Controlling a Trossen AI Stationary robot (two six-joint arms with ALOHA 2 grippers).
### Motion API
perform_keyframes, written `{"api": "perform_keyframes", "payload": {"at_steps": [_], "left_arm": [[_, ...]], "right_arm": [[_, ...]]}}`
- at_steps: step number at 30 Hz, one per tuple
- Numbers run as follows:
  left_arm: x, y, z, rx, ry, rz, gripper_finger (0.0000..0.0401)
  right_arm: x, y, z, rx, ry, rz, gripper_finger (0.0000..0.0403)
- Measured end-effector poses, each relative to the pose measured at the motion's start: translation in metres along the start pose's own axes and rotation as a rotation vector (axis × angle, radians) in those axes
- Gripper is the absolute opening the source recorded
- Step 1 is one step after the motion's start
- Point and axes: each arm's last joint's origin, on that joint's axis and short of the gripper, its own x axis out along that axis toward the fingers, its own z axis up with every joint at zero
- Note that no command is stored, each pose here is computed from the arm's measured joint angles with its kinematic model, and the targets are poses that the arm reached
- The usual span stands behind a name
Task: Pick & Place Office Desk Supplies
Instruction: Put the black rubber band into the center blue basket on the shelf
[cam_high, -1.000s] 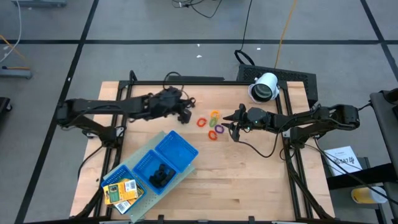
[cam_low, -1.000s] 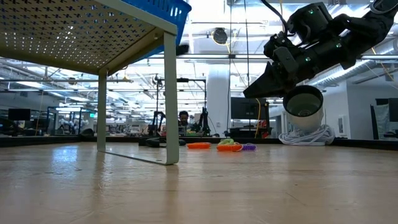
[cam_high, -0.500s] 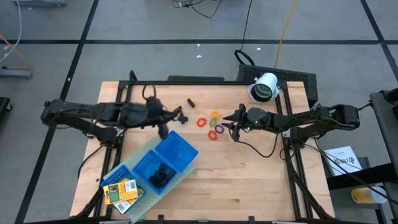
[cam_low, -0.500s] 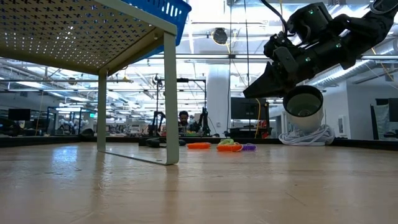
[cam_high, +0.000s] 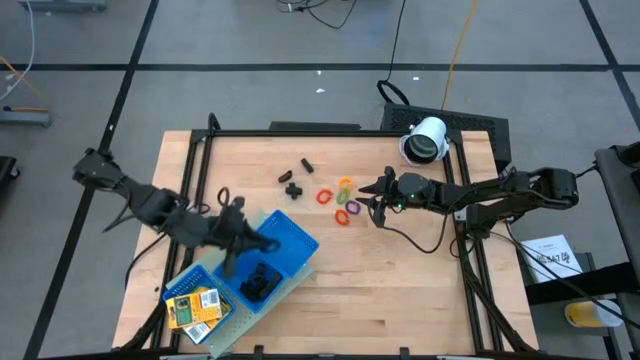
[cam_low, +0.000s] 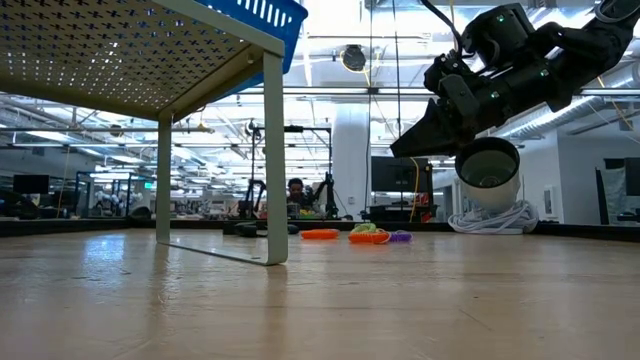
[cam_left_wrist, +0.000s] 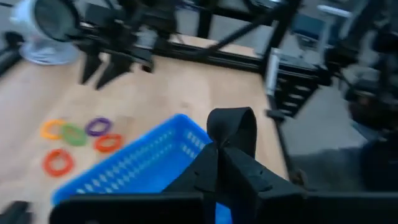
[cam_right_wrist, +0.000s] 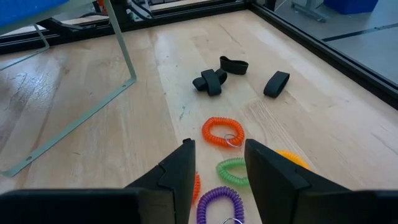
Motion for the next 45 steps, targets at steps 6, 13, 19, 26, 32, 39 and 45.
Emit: {"api": "perform_keyframes", "payload": {"at_steps": [6, 13, 19, 26, 32, 39, 45], "left_arm": [[-0.011, -0.018, -0.018, -0.058, 0.104, -0.053, 0.0040], [-0.018, -0.024, -0.037, -0.313, 0.236, 0.001, 0.0041], [-0.018, -0.025, -0.039, -0.467, 0.252, 0.026, 0.0042], [-0.013, -0.026, -0.044, -0.536, 0.275, 0.070, 0.0042], [-0.011, -0.026, -0.045, -0.557, 0.283, 0.084, 0.0043], [-0.012, -0.024, -0.048, -0.622, 0.299, 0.131, 0.0078], [-0.012, -0.025, -0.050, -0.627, 0.309, 0.137, 0.0150]], "right_arm": [[0.000, 0.000, 0.000, 0.000, 0.000, 0.000, 0.0128], [0.000, 0.000, 0.000, 0.000, 0.000, 0.000, 0.0128], [0.000, 0.000, 0.000, 0.000, 0.000, 0.000, 0.0128], [0.000, 0.000, 0.000, 0.000, 0.000, 0.000, 0.0128], [0.000, 0.000, 0.000, 0.000, 0.001, 0.000, 0.0128], [0.000, 0.000, 0.000, 0.000, 0.001, 0.000, 0.0128], [0.000, 0.000, 0.000, 0.000, 0.001, -0.001, 0.0128]]}}
